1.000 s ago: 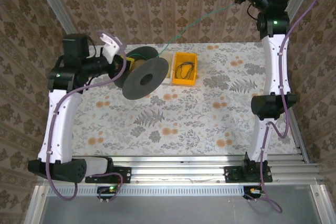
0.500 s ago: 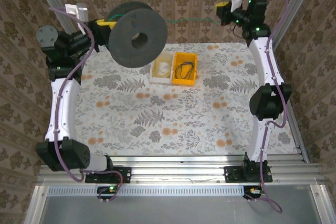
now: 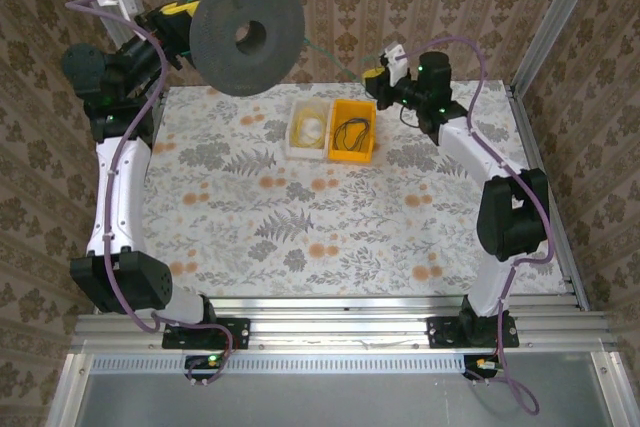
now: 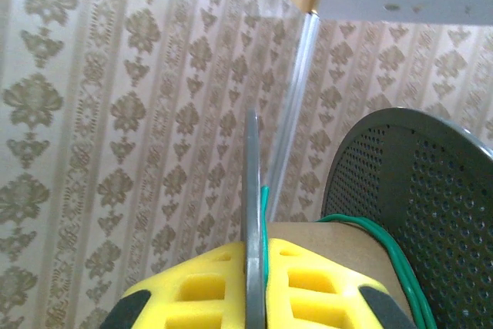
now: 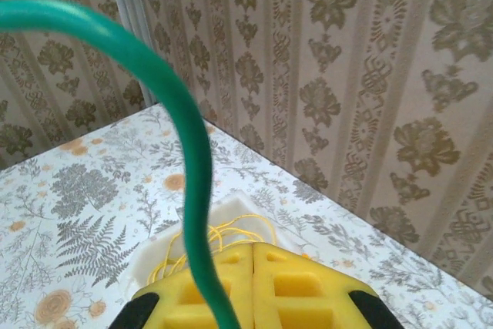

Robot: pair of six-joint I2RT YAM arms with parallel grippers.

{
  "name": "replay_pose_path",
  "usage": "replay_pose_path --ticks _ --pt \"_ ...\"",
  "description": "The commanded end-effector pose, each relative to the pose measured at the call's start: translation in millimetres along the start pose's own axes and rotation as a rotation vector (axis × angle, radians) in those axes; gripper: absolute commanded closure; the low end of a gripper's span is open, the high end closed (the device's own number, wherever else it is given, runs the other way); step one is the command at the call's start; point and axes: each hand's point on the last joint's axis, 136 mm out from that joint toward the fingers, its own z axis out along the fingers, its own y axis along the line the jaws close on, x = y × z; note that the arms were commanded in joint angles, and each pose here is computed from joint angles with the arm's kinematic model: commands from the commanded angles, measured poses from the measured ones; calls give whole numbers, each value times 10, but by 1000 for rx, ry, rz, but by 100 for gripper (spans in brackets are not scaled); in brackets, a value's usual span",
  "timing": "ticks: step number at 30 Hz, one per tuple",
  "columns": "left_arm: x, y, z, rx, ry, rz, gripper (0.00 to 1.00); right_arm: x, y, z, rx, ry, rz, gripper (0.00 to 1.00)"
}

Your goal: Wrap the cables

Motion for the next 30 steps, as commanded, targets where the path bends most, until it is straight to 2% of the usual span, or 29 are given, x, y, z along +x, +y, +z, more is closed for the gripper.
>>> replay_pose_path --ticks 1,9,17,23,30 --pt "-719 -180 -89 -82 -271 101 100 358 63 74 84 100 -53 100" --pt "-526 90 66 -265 -283 71 100 481 933 424 174 243 -261 100" --pt "-69 346 283 -541 -108 95 100 218 1654 595 251 244 -448 100" --pt "187 419 356 -641 -9 150 100 33 1837 464 313 243 -558 100" --pt "388 421 467 -707 117 242 100 -154 1770 177 370 237 -656 100"
